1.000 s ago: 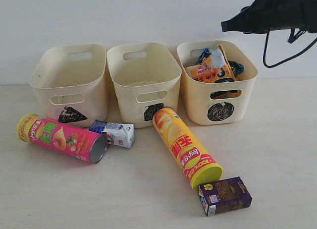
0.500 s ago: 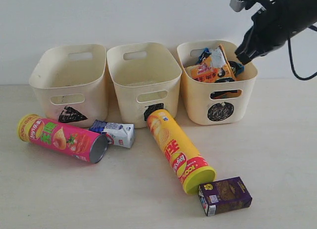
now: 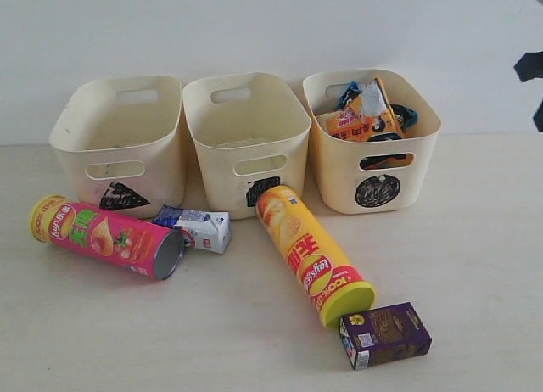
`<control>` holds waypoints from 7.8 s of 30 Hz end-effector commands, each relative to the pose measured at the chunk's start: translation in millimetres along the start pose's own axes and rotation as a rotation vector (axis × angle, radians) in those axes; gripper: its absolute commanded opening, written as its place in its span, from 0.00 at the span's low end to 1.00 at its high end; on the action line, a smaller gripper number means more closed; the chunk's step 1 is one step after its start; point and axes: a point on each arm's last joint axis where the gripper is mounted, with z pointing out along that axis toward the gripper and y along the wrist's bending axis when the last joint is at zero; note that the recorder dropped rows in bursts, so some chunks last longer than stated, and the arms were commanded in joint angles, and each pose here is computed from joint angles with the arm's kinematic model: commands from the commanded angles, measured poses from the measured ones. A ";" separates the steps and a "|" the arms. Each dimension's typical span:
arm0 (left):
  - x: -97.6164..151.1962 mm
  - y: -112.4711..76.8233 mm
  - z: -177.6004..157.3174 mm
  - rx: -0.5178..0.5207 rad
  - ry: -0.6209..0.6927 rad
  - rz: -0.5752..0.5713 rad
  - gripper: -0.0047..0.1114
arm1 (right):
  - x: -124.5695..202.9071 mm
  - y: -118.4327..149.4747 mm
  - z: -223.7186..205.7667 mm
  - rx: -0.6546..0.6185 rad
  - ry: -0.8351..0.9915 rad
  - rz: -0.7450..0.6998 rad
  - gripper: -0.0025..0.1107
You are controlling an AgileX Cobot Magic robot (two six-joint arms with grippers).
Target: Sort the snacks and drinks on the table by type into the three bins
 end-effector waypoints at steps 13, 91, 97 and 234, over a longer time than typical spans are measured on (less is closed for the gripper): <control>0.6 0.0 0.0 -0.001 -0.004 0.005 0.08 | 80.7 28.1 -67.7 0.100 -0.337 -0.005 0.02; 0.6 0.0 0.0 -0.001 -0.004 0.005 0.08 | 305.6 91.8 -64.2 0.079 -0.996 -0.183 0.02; 0.6 0.0 0.0 -0.001 -0.004 0.005 0.08 | 308.4 78.0 -61.6 0.148 -0.951 0.018 0.02; -167.5 -8.4 76.2 0.206 -0.456 -0.298 0.08 | 335.0 58.0 -2.0 0.255 -0.895 0.043 0.02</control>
